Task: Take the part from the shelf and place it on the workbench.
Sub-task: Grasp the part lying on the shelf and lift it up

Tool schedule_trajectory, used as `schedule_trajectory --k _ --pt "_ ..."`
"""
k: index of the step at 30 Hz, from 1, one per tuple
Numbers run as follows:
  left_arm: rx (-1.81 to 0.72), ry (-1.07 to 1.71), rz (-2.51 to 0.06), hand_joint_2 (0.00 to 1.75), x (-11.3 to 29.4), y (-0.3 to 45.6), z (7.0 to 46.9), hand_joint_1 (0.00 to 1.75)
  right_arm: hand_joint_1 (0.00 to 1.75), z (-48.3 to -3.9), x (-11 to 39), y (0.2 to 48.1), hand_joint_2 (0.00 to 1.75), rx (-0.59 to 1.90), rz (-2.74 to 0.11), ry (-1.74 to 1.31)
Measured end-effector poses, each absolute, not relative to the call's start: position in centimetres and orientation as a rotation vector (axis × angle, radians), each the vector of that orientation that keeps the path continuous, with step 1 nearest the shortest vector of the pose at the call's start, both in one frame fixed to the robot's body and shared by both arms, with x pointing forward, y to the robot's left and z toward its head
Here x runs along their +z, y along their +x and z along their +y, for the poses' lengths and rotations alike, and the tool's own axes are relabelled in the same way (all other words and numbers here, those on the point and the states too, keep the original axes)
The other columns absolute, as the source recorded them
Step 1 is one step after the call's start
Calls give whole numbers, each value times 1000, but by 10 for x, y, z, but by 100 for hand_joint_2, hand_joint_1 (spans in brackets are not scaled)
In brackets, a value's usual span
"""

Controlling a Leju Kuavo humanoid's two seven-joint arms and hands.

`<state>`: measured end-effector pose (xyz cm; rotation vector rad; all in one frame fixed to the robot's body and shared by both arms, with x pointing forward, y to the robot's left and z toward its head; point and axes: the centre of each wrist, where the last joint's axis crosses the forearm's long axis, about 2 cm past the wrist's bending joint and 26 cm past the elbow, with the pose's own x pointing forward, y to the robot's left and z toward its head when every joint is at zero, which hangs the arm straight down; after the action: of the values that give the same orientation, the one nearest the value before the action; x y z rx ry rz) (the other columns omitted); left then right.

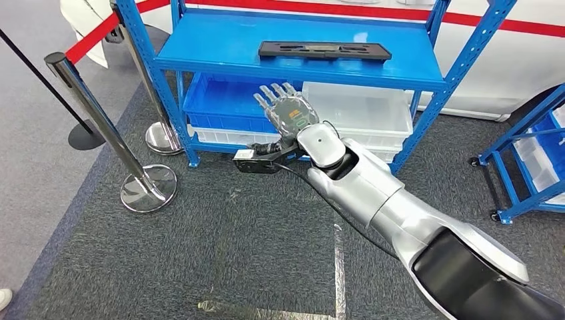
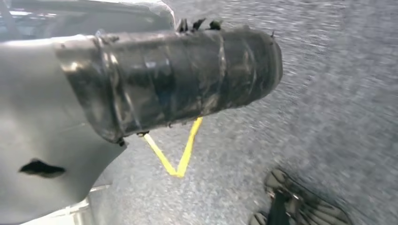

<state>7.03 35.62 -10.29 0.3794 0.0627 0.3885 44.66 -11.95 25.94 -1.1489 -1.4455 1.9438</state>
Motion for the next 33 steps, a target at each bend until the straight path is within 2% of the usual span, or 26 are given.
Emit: schedule_trajectory --k 33 --pt "347 395 50 0 -103 70 356 0 0 -129 249 446 0 1950 -1424 -1145"
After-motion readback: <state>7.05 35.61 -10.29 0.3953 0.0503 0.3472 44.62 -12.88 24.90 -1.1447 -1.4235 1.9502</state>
